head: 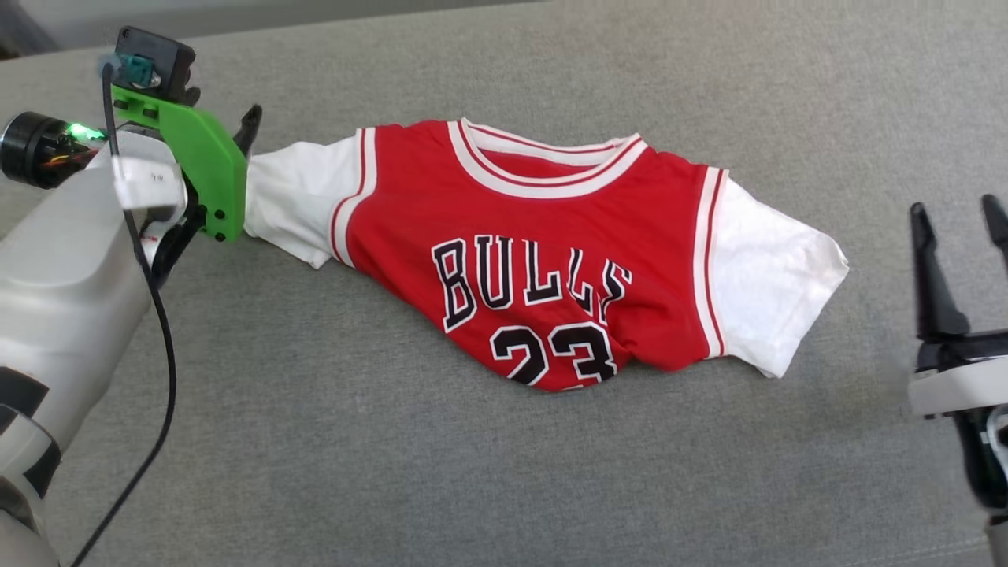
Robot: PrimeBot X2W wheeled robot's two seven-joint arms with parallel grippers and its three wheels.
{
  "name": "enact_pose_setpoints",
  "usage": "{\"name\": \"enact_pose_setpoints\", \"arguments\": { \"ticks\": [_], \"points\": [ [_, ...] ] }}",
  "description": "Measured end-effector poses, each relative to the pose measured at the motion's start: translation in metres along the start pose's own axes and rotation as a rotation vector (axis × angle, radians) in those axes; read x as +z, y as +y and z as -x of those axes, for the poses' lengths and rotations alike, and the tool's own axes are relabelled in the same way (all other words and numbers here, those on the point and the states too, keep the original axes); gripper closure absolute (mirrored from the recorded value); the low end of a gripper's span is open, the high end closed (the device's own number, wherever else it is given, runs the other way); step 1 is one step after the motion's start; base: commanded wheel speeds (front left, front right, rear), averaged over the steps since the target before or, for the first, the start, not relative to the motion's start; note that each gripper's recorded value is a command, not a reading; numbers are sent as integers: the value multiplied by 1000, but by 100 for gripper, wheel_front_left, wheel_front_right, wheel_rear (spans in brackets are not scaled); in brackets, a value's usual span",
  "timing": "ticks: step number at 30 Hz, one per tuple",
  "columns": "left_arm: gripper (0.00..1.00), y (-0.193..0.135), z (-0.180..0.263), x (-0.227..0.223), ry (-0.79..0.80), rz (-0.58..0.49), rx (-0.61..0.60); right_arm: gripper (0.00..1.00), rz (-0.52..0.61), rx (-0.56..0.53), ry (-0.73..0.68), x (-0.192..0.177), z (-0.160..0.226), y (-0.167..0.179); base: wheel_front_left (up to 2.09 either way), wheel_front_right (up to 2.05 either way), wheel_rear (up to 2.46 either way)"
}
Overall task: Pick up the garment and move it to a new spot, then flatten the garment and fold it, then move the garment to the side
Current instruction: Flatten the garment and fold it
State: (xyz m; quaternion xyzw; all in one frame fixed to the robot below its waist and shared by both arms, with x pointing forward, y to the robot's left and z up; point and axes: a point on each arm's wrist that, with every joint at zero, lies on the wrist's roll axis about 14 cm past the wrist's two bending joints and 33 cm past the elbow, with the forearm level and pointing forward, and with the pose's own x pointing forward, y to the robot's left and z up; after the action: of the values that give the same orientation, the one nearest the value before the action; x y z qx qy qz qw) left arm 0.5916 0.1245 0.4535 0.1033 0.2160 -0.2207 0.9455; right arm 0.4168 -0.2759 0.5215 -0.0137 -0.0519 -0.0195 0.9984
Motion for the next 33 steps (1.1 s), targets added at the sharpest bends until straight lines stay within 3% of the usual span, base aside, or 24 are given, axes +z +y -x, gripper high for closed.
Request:
{"name": "enact_pose_setpoints", "arguments": {
  "ticks": [8,11,15,22,29,33],
  "points": [
    [0,9,42,37,-286,22,118,0,66,39,-30,42,-15,-12,0,0,0],
    [0,16,78,64,-431,29,224,0,96,147,211,27,-28,-1,0,0,0],
    [0,10,106,53,-486,55,284,0,104,231,469,1,-26,6,0,0,0],
    [0,11,148,32,-549,112,398,0,101,277,903,-52,-5,1,0,0,0],
    [0,8,162,-2,-516,142,452,0,104,276,1107,-91,-7,3,0,0,0],
    [0,8,163,-10,-510,155,464,0,74,279,1151,-113,-14,11,0,0,0]
  ]
}}
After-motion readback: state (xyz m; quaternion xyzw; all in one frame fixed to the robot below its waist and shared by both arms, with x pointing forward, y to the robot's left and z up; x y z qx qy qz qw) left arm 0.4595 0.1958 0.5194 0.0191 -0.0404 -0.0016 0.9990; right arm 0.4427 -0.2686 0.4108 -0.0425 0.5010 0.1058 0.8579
